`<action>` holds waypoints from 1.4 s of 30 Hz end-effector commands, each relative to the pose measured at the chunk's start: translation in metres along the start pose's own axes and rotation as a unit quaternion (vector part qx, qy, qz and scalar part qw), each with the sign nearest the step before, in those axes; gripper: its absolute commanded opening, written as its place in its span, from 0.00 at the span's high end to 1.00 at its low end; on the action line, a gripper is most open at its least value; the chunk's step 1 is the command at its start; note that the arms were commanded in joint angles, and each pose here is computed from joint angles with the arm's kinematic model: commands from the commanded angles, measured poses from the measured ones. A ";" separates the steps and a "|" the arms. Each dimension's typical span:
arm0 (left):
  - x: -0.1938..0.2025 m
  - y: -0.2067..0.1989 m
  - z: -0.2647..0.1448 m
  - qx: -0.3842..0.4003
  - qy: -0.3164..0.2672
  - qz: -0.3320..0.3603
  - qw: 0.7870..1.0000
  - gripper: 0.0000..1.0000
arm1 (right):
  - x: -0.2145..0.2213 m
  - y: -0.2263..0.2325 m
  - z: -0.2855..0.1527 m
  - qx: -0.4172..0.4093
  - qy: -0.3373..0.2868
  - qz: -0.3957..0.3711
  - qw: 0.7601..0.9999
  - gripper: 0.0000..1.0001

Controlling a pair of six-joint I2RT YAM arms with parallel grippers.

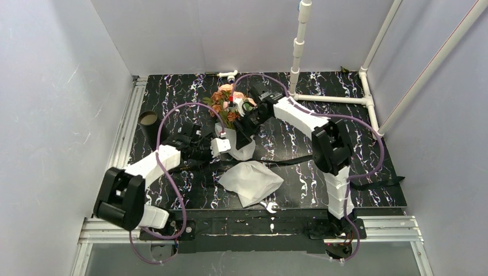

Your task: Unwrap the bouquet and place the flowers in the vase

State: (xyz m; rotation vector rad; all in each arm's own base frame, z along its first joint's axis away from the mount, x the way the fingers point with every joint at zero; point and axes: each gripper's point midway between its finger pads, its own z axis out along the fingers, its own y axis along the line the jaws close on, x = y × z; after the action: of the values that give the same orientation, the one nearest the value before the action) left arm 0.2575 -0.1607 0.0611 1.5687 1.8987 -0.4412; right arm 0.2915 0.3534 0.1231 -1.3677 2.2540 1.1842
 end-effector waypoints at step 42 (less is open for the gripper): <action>-0.016 0.047 -0.013 -0.108 0.015 -0.101 0.989 1.00 | 0.126 -0.110 0.071 0.149 0.162 0.041 0.975 0.99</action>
State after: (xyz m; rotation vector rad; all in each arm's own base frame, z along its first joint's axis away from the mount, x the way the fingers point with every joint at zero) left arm 0.2821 -0.1800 0.0833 1.3063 2.0495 -0.4533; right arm 0.3156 0.3630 0.0327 -1.3387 2.3584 0.9919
